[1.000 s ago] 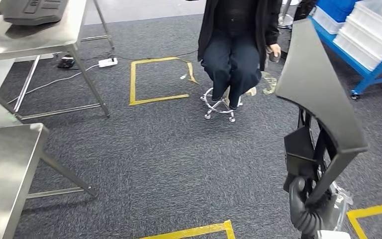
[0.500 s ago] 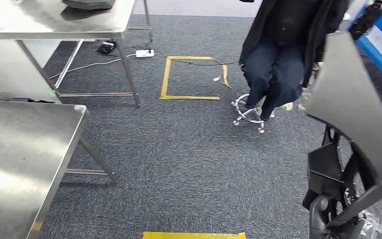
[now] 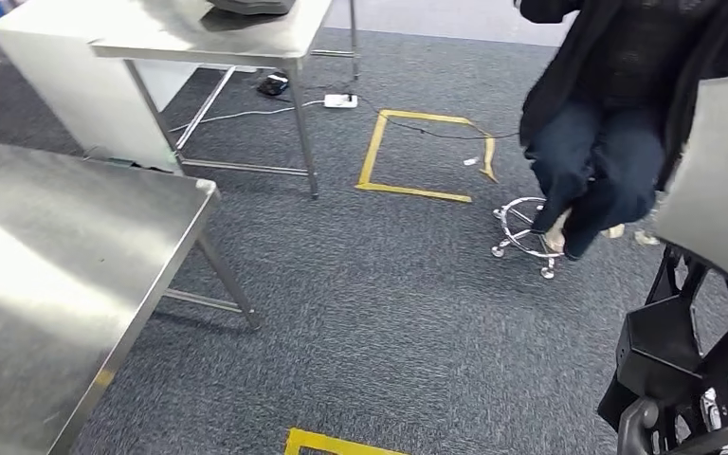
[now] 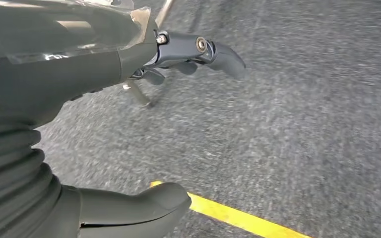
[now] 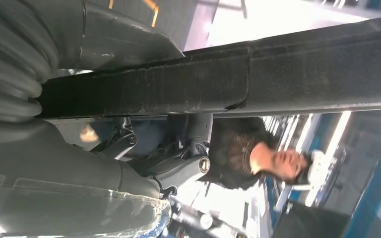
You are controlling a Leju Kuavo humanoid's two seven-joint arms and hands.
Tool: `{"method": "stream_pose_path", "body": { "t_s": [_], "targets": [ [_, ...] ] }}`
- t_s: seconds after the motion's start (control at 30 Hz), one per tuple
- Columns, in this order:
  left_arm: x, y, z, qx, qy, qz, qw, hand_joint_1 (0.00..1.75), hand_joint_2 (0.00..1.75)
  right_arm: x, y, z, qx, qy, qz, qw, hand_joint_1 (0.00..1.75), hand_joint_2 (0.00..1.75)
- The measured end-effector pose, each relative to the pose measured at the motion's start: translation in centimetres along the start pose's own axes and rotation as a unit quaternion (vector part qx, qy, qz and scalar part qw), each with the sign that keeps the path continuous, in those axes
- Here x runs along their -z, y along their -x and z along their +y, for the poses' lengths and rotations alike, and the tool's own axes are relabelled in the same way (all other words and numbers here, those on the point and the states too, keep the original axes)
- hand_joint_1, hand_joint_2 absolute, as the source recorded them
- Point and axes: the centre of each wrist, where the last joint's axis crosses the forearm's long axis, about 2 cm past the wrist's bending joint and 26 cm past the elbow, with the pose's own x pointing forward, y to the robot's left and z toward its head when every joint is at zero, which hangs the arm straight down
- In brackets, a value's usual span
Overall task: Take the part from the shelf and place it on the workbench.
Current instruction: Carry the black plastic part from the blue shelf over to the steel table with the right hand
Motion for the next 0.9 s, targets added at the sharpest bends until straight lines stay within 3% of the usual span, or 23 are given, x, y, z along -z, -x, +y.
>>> {"method": "stream_pose_path", "body": {
  "t_s": [0.4, 0.9],
  "targets": [
    [1.2, -0.5, 0.6, -0.069, -0.011, 0.008, 0.998, 0.00, 1.75, 1.8, 1.8, 1.9, 0.055, 0.009, 0.011, 0.998, 1.75, 1.75],
    [2.3, -1.0, 1.4, -0.089, -0.022, 0.009, 0.996, 0.00, 1.75, 1.8, 2.7, 2.7, 0.059, -0.007, 0.024, 0.998, 1.75, 1.75]
  ]
}}
